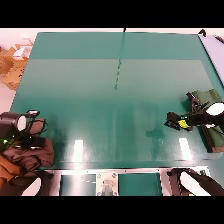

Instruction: Fold the shirts.

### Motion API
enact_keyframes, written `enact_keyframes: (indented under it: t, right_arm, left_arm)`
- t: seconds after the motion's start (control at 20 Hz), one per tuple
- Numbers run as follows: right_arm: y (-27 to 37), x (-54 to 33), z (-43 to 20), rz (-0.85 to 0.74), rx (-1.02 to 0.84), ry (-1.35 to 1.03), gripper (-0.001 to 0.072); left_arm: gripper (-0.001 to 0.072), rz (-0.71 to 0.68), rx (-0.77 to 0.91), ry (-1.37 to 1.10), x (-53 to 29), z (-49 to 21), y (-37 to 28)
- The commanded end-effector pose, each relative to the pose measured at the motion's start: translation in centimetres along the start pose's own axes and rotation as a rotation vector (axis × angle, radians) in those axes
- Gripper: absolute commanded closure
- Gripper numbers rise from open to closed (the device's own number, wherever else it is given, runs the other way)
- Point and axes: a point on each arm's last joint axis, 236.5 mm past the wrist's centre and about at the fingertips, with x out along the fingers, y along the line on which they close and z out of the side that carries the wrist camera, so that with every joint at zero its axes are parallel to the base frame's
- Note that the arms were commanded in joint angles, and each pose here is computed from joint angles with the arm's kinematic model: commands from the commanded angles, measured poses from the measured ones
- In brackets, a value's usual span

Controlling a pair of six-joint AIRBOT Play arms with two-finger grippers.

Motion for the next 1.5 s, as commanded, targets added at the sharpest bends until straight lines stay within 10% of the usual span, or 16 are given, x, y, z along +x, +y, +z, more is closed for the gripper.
enact_keyframes:
  t: [0.0, 0.6, 1.1, 1.2, 1.45]
  right_arm:
    - [0.0, 0.0, 0.0, 0.0, 0.0, 0.0, 0.0689]
    - [0.2, 0.0, 0.2, 0.006, 0.003, -0.011, 0.0689]
    - [0.2, 0.0, 0.7, 0.006, 0.003, -0.029, 0.0687]
    - [0.2, -0.1, 1.1, 0.006, 0.002, -0.046, 0.047]
    - [1.0, -0.5, 1.6, 0.035, 0.008, -0.06, 0.0155]
  left_arm:
    - [0.0686, 0.016, 0.001, -0.08, -0.5, 2.0, 0.6]
    - [0.0687, -0.694, 0.211, -1.078, -41.2, 13.7, -11.6]
    - [0.0677, -1.034, 0.424, -0.735, -30.8, 19.4, -38.1]
    - [0.0061, -1.051, 0.395, -0.696, -29.2, 20.4, -39.0]
    - [0.0026, -1.015, 0.349, -0.654, -31.4, 23.1, -28.1]
